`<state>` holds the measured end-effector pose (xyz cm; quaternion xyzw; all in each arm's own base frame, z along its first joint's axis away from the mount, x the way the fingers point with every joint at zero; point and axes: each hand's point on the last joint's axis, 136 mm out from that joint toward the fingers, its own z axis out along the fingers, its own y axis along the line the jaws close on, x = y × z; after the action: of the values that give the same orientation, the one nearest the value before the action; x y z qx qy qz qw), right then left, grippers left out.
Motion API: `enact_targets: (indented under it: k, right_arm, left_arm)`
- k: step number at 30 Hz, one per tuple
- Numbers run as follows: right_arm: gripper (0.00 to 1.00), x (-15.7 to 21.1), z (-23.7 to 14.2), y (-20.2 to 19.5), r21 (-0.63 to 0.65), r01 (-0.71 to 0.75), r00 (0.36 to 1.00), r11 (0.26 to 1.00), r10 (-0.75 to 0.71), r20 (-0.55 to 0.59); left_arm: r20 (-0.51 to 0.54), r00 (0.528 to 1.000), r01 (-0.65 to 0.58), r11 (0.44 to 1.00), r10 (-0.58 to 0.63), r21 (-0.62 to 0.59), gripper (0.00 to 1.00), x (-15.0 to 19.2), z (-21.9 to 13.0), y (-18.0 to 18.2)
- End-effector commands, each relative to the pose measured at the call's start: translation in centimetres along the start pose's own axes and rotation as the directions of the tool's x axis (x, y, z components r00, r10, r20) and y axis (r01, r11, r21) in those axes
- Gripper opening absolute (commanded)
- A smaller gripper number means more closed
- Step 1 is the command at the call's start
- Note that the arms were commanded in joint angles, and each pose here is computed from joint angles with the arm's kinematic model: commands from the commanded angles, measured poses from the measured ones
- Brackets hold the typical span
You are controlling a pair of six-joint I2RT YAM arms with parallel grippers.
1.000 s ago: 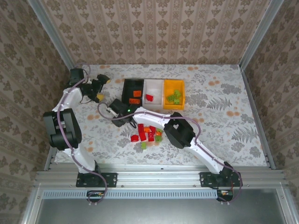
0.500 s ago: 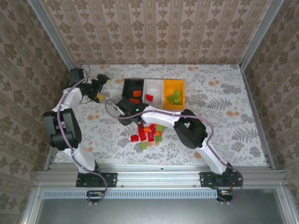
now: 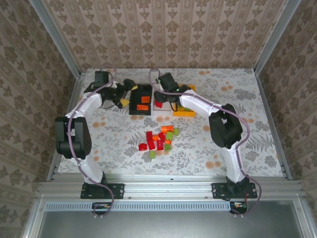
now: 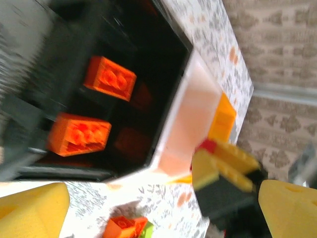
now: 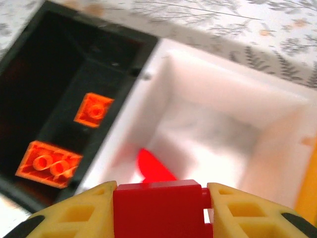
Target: Sort the legos into containers by color
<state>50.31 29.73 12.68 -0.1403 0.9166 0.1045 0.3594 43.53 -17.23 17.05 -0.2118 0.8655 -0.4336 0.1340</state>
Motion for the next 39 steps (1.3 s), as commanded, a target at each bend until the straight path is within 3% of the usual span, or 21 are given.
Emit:
enact_targets:
  k: [1, 16, 25, 31, 35, 39]
  right_arm:
    - [0.39, 1.1, 1.2, -0.2, 0.004, -0.005, 0.998, 1.0, 0.005, -0.067]
    - [0.45, 2.0, 3.3, -0.2, -0.004, 0.008, 0.99, 1.0, -0.009, -0.139]
    - [0.54, 3.1, 4.4, 0.4, -0.02, 0.005, 0.986, 1.0, -0.008, -0.166]
    - [0.64, 2.0, 2.4, 0.7, -0.023, 0.011, 0.989, 1.0, -0.014, -0.148]
    - [0.64, 0.6, -0.9, 1.3, -0.016, 0.029, 0.997, 0.999, -0.03, -0.068]
    - [0.62, 3.0, -4.9, 1.4, 0.012, 0.031, 0.999, 0.999, -0.03, -0.04]
  left_arm:
    - [-0.04, 0.998, -0.039, 0.998, 0.041, 0.051, 1.0, 1.7, -0.1, -2.2]
    - [-0.014, 0.999, -0.033, 0.998, 0.034, 0.051, 1.0, 1.0, -1.0, -2.1]
    - [-0.006, 0.999, -0.039, 0.998, 0.039, 0.054, 1.0, 0.8, -1.3, -2.3]
    - [-0.007, 0.999, -0.034, 0.998, 0.034, 0.056, 1.0, 0.8, -1.3, -2.2]
    - [-0.007, 0.999, -0.036, 0.997, 0.037, 0.061, 1.0, 0.9, -1.3, -2.4]
    - [-0.011, 0.999, -0.047, 0.997, 0.048, 0.054, 1.0, 1.4, -1.0, -2.5]
